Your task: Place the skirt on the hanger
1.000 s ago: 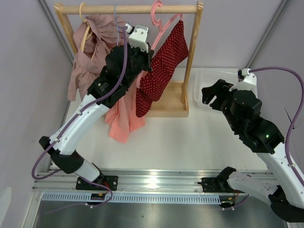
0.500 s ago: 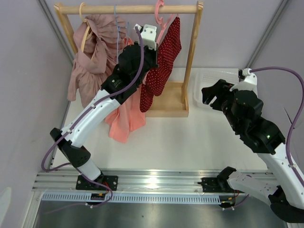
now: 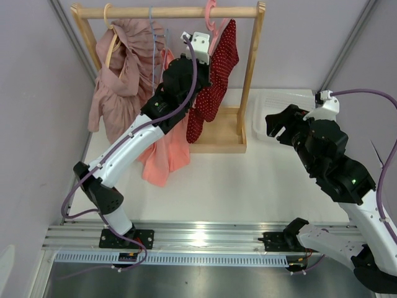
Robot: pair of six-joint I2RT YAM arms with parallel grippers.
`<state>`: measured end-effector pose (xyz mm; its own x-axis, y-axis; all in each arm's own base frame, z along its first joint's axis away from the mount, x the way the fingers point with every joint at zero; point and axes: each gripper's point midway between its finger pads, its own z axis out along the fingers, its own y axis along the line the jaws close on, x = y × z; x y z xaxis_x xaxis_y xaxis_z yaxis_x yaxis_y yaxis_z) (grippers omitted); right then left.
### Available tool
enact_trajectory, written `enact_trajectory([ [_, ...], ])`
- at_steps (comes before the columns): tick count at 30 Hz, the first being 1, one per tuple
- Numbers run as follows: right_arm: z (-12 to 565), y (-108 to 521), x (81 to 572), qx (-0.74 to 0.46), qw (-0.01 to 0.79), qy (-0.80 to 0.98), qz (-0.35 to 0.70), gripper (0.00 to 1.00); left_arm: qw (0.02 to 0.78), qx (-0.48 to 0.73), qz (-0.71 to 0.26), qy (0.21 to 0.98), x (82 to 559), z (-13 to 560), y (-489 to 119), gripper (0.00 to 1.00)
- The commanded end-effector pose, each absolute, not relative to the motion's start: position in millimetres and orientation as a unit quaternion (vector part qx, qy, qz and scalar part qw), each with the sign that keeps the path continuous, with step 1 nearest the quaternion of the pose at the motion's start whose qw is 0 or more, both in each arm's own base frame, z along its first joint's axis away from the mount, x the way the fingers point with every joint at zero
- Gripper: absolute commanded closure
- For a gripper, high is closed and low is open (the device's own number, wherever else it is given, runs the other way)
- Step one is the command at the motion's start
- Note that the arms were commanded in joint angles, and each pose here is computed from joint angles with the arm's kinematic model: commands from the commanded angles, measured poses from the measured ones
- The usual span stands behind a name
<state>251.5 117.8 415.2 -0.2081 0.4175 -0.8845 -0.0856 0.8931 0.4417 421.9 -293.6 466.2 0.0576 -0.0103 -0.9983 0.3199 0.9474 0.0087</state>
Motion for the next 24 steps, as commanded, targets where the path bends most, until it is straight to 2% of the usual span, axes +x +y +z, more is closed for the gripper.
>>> enact_trajectory([
  [1, 431, 113, 248, 0.119, 0.633, 0.734, 0.216, 0.32, 0.751, 0.088, -0.133, 0.640, 419, 504, -291, 1.00],
  [7, 427, 115, 248, 0.117, 0.630, 0.737, 0.217, 0.32, 0.745, 0.103, -0.144, 0.643, 418, 496, -298, 1.00],
  [9, 427, 114, 248, 0.117, 0.630, 0.737, 0.216, 0.32, 0.747, 0.100, -0.146, 0.640, 416, 499, -297, 0.95],
  [15, 426, 114, 249, 0.119, 0.630, 0.736, 0.216, 0.32, 0.752, 0.112, -0.140, 0.635, 415, 505, -296, 0.90],
  [18, 425, 116, 250, 0.116, 0.628, 0.738, 0.218, 0.32, 0.750, 0.116, -0.139, 0.637, 416, 503, -297, 0.84],
  [20, 425, 117, 250, 0.116, 0.629, 0.737, 0.219, 0.32, 0.751, 0.114, -0.142, 0.634, 414, 505, -296, 0.72],
  [24, 423, 116, 250, 0.116, 0.627, 0.740, 0.215, 0.32, 0.761, 0.108, -0.151, 0.621, 405, 517, -290, 0.61],
])
